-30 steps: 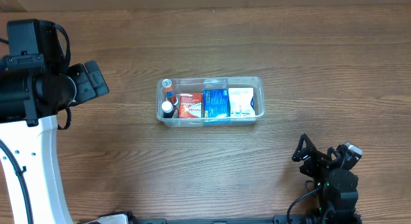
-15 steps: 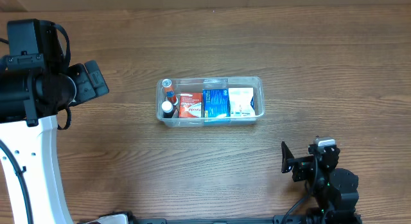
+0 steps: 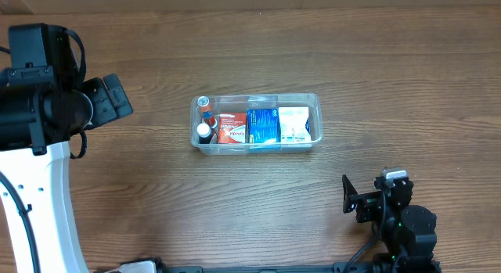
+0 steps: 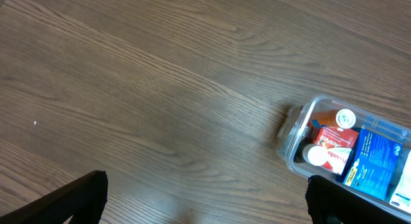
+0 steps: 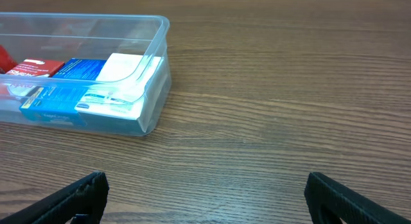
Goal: Pack container
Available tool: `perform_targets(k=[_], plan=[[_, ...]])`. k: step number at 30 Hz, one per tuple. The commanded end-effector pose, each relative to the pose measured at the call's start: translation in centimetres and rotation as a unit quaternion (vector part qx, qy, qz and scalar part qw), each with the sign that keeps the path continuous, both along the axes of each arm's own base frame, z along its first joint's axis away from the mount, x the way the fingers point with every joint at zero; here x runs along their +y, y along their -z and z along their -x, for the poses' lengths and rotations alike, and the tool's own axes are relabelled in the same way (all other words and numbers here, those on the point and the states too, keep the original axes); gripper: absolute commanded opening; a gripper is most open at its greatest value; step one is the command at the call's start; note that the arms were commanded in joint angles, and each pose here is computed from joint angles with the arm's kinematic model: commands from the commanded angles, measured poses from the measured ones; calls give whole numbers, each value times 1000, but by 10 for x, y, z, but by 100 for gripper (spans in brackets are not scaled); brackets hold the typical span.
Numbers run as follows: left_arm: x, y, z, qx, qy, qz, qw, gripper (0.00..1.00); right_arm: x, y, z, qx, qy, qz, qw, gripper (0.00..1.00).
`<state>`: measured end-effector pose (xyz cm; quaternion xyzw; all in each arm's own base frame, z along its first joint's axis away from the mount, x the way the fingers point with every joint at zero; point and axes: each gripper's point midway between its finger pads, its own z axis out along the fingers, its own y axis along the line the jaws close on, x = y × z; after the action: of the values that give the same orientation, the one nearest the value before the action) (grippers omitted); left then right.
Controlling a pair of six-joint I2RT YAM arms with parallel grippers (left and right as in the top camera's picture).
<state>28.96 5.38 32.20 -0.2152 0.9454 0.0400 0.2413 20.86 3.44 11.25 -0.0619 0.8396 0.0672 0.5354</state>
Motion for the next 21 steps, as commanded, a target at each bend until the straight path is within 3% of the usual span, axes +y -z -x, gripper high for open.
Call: perform_targets(k=[1, 3, 5, 15, 21], plan=[[-13, -25, 14, -80, 42, -34, 995, 100, 0, 8, 2, 10, -1, 1, 1000, 100], [-40, -32, 2, -147, 137, -42, 979, 100, 0, 8, 2, 10, -1, 1, 1000, 100], [-74, -24, -1, -218, 240, -48, 945, 100, 0, 8, 2, 10, -1, 1, 1000, 100], [-103, 143, 55, -295, 284, 10, 912, 100, 0, 8, 2, 10, -1, 1, 1000, 100], [-106, 210, 72, -302, 273, 39, 912, 100, 0, 8, 2, 10, -1, 1, 1000, 100]])
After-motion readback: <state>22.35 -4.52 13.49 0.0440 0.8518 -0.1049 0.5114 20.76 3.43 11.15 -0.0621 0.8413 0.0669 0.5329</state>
